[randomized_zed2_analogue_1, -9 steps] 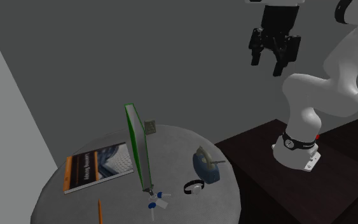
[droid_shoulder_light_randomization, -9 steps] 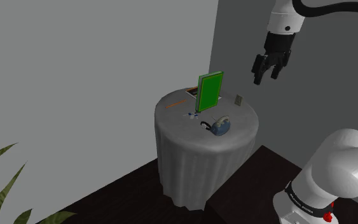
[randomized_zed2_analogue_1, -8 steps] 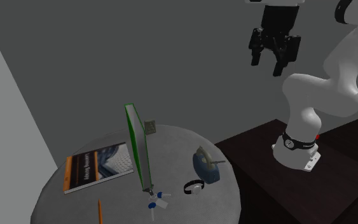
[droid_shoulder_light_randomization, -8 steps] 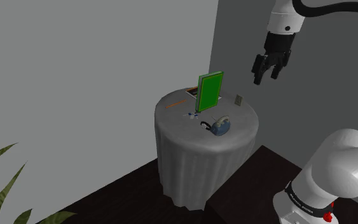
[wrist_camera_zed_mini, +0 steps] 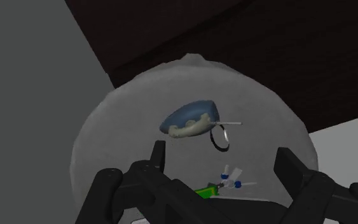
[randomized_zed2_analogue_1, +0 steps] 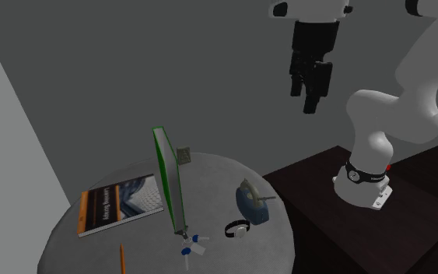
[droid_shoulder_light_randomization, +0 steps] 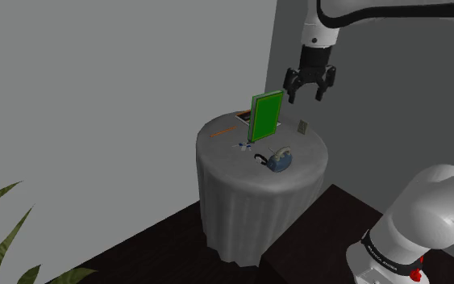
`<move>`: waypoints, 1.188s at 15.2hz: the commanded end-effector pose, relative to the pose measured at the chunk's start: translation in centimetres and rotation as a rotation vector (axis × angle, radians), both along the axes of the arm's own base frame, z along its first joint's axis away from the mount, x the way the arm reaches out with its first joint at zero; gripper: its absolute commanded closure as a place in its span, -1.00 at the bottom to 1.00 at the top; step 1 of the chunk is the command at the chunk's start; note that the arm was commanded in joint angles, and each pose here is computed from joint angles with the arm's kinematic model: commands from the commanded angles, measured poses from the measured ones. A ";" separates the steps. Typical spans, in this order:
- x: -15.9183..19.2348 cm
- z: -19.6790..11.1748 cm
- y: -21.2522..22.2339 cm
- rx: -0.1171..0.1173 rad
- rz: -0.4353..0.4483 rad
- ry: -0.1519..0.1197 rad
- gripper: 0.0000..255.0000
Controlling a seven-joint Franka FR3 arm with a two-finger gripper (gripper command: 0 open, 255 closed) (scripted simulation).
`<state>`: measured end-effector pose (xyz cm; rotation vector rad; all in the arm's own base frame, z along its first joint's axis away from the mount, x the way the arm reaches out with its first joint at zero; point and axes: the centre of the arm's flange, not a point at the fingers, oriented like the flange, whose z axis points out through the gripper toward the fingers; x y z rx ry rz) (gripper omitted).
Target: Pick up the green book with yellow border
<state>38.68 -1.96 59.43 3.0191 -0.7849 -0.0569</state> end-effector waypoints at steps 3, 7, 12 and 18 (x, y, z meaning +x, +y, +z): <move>5.2 -1.3 -0.4 0.008 -0.182 0.007 -1.00; 10.3 -2.7 -1.7 0.015 -0.358 0.014 -1.00; 16.1 -4.5 -4.6 0.024 -0.579 0.023 -1.00; 22.1 -6.7 -9.6 0.035 -0.844 0.034 -1.00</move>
